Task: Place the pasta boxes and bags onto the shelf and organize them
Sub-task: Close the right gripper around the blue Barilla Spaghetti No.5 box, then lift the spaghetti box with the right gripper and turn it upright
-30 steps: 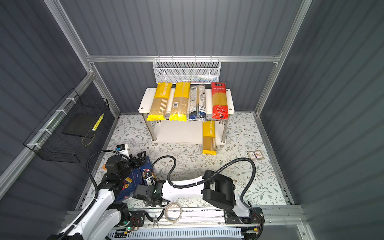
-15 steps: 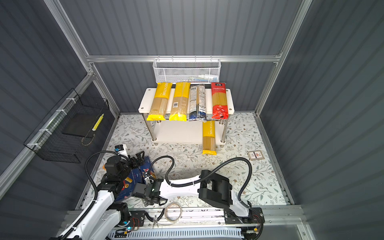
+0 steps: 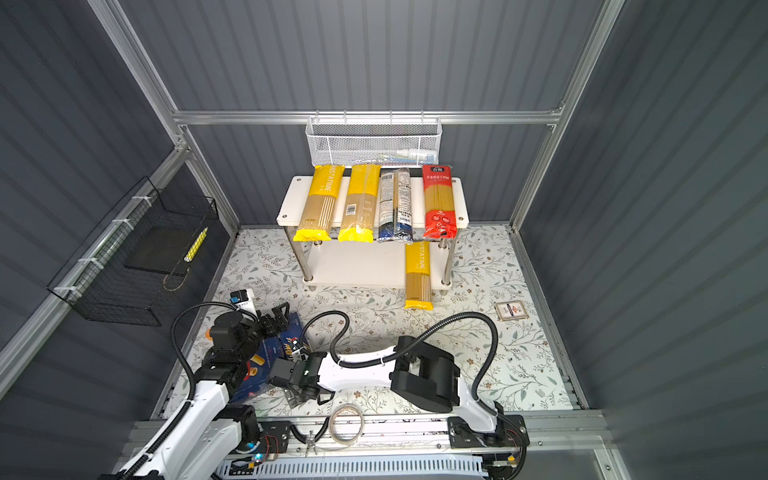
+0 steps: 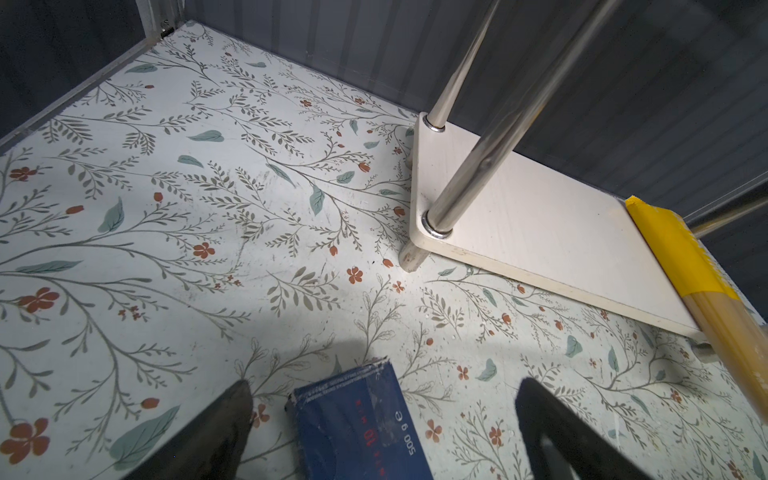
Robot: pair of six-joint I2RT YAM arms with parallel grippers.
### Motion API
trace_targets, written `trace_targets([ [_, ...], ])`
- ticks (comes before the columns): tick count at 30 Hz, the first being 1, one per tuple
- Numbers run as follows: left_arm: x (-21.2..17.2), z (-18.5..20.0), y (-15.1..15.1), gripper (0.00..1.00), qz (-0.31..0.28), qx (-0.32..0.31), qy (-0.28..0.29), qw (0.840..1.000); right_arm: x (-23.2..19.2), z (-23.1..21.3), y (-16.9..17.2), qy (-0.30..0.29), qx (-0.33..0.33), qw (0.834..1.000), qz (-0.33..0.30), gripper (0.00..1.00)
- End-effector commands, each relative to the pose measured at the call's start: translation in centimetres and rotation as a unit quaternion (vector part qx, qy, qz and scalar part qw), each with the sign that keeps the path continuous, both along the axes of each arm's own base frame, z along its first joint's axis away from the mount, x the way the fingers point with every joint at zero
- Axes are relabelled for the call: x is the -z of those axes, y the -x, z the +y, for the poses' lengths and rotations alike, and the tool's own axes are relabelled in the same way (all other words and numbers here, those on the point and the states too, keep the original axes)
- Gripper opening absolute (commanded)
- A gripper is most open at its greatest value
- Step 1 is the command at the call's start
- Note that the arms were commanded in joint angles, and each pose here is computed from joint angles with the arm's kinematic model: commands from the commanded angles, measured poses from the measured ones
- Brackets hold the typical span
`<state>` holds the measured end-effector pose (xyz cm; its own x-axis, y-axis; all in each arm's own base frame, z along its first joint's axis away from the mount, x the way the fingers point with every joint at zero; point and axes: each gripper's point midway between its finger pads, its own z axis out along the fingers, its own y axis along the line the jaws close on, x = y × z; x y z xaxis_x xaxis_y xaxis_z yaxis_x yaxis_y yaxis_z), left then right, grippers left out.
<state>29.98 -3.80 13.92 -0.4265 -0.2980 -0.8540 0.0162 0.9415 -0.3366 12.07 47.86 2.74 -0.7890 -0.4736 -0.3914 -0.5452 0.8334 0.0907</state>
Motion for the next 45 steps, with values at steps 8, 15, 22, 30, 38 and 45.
trace_targets([
  [8, 0.3, 0.8, 0.2, 1.00, 0.010, -0.021, -0.010, 1.000, 0.4, -1.1, -1.0, 0.053, 0.005, 0.998, -0.023, 0.99],
  [15, 0.6, 1.1, 0.1, 1.00, 0.019, -0.028, -0.016, 0.999, 1.2, -1.3, -1.1, 0.072, 0.007, 0.997, -0.021, 0.99],
  [22, 0.0, 0.6, 0.2, 1.00, 0.007, -0.013, -0.010, 1.000, 1.3, -2.9, -1.9, 0.055, 0.034, 0.998, -0.007, 0.99],
  [30, -0.1, 0.1, 0.0, 1.00, 0.006, -0.001, -0.005, 1.000, 0.1, -6.7, -3.4, 0.041, 0.061, 0.997, -0.016, 0.93],
  [38, -0.2, -0.2, 0.0, 1.00, 0.004, 0.008, -0.002, 1.000, -0.3, -5.7, -2.9, 0.048, -0.040, 0.998, -0.024, 0.99],
  [45, -0.4, -0.2, 0.0, 1.00, 0.002, 0.009, -0.002, 1.000, -0.5, -8.4, -5.2, 0.107, -0.111, 0.987, -0.044, 0.99],
])
